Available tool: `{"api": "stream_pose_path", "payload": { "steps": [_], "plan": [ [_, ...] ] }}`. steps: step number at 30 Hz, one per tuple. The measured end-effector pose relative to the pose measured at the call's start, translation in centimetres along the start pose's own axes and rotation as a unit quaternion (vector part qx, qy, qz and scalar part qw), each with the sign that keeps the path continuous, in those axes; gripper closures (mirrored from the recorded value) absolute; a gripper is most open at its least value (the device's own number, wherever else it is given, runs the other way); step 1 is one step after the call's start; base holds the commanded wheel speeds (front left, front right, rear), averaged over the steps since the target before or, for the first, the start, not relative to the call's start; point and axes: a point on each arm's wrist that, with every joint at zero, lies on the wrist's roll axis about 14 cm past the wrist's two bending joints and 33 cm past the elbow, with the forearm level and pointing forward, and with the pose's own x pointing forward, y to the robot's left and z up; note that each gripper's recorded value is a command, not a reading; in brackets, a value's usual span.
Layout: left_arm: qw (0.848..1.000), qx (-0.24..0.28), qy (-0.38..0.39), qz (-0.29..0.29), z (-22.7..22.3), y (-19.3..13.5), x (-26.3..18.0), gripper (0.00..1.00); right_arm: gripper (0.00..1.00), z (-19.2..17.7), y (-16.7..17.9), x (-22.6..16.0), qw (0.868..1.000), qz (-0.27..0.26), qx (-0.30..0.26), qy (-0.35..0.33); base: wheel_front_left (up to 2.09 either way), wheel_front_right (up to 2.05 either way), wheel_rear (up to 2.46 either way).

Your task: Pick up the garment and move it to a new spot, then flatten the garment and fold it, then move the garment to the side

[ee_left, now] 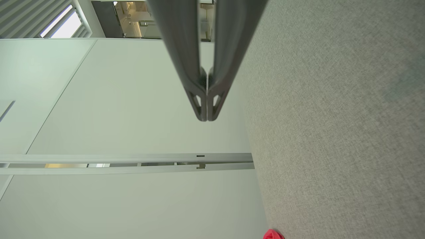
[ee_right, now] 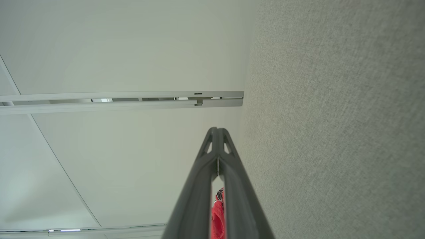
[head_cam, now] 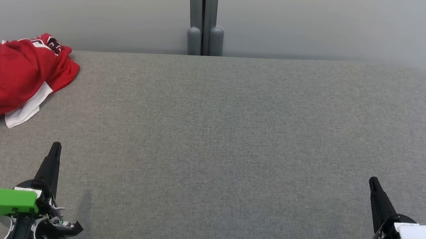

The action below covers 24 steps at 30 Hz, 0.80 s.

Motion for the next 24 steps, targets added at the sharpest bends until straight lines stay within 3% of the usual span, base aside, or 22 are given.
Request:
{"api": "stream_pose_path", "payload": {
  "steps": [24],
  "plan": [
    [1.0, 0.0, 0.0, 0.0, 0.0, 0.0, 0.0, 1.0, 1.0, -0.01, 0.0, 0.0, 1.0, 0.0, 0.0, 0.0, 0.0, 0.0, 0.0]
  ]
}}
